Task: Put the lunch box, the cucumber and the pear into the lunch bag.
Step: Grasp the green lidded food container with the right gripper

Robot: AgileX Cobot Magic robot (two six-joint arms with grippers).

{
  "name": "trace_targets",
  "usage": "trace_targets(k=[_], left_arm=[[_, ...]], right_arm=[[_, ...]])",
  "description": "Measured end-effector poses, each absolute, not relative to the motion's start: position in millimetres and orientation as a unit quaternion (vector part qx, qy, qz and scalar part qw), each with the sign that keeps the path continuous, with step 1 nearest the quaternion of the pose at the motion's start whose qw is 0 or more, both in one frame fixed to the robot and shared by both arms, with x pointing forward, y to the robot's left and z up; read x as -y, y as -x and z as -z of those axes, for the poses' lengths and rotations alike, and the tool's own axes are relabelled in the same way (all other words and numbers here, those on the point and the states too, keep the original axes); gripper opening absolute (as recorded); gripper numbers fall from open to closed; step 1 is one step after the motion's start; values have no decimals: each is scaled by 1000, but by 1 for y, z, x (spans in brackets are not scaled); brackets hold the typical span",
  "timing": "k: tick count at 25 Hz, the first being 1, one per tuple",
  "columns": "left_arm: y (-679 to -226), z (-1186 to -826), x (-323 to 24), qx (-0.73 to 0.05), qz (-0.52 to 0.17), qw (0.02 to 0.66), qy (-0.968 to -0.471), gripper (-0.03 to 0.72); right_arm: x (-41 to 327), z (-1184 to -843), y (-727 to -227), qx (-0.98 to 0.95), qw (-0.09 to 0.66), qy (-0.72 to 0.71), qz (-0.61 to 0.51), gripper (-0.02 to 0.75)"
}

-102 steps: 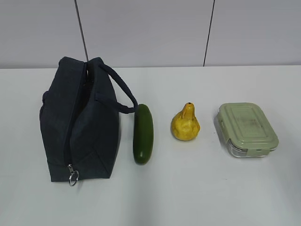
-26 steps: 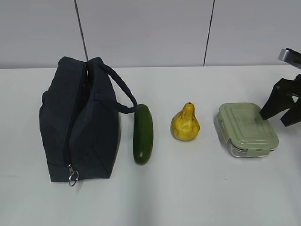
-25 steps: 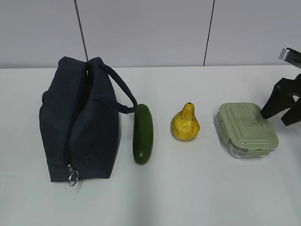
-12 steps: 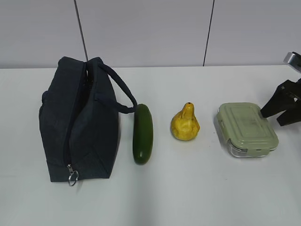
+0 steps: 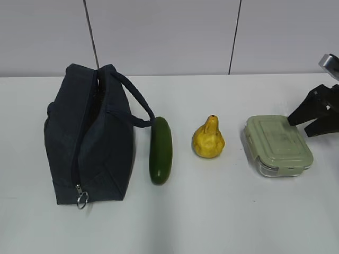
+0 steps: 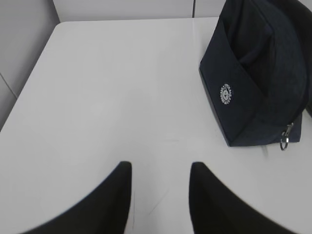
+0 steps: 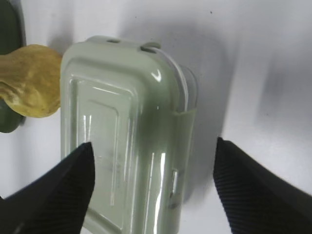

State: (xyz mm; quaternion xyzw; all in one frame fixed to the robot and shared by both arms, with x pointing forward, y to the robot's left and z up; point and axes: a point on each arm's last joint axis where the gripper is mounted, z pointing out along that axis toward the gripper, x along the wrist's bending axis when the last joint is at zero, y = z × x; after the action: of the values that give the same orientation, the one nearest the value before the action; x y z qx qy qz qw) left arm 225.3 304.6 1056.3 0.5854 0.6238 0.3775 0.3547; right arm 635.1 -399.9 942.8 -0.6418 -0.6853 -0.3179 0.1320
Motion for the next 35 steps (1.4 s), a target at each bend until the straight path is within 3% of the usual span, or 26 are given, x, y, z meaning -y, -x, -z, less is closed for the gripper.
trace_targets(k=[10, 35], left_arm=[[-225, -1056, -305, -624, -377, 355, -585, 239], [-225, -1056, -305, -624, -377, 355, -585, 239]], right_arm=[[392, -926, -623, 669, 169, 650, 320, 590], [390, -927, -625, 669, 164, 638, 345, 589]])
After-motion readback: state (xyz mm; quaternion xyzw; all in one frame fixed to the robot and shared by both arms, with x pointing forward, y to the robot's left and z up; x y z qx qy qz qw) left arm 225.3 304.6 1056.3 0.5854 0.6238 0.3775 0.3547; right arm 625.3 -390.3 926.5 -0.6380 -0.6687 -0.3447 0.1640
